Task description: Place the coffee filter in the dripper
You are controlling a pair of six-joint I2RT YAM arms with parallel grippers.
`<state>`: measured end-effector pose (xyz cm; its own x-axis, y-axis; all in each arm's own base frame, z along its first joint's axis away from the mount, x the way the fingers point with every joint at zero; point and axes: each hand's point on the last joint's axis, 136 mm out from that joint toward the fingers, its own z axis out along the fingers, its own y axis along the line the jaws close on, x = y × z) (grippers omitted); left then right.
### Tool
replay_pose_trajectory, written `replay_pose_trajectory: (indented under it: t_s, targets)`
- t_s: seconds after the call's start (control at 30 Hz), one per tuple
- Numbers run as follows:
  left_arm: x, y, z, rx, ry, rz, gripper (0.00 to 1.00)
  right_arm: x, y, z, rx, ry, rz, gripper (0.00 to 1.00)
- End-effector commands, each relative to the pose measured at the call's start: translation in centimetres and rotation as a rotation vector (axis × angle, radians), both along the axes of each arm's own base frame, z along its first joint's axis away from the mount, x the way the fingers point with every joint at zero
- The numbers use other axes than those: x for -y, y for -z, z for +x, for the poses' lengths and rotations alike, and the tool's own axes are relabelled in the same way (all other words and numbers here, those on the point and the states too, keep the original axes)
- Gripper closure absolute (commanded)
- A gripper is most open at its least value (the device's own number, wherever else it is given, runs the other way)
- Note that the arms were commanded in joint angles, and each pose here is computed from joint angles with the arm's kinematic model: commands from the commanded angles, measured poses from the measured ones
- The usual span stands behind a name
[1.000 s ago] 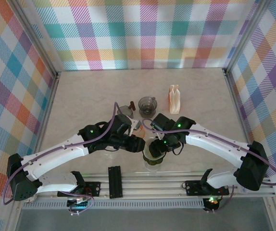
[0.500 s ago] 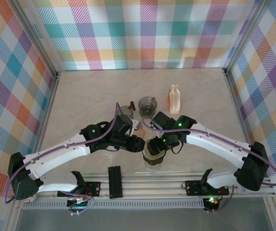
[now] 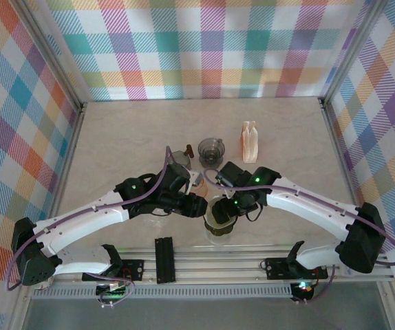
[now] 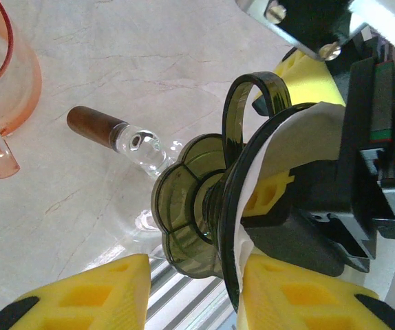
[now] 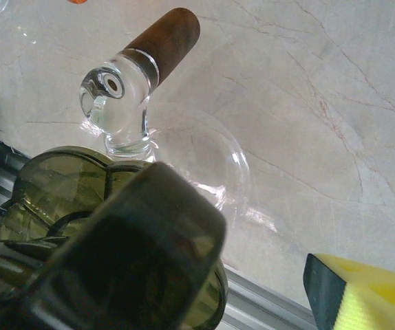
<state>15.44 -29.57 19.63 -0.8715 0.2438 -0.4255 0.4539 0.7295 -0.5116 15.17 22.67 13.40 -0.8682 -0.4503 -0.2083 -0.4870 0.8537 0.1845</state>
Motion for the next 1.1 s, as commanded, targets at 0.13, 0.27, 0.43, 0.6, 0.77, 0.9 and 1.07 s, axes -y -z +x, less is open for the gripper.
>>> replay_pose_trajectory:
  t_s: [0.13, 0.27, 0.43, 0.6, 0.77, 0.9, 1.07]
  targets:
    - [-0.1, -0.3, -0.3, 0.011, 0.008, 0.007, 0.60, -0.4, -6.3, 0.8, 0.152, 0.018, 0.159, 0.17]
    - [-0.1, -0.7, -0.1, 0.022, 0.000, -0.003, 0.56, 0.2, -8.7, 1.2, 0.233, 0.034, 0.210, 0.17]
    - [0.0, -1.5, 0.0, 0.041, -0.007, -0.029, 0.44, 1.3, -10.4, 1.6, 0.311, 0.078, 0.248, 0.17]
    - [-0.2, -2.5, 0.2, 0.064, -0.023, -0.055, 0.40, 2.3, -11.7, 2.0, 0.376, 0.124, 0.280, 0.17]
    - [-0.7, -4.4, 0.3, 0.107, -0.047, -0.114, 0.31, 3.4, -12.4, 2.4, 0.432, 0.180, 0.289, 0.17]
    - [-2.2, -4.9, 1.2, 0.134, -0.115, -0.107, 0.30, 5.2, -12.6, 3.0, 0.486, 0.254, 0.260, 0.17]
    - [-5.2, -2.3, 4.2, 0.063, -0.258, -0.061, 0.30, 9.1, -12.4, 3.7, 0.572, 0.421, 0.184, 0.17]
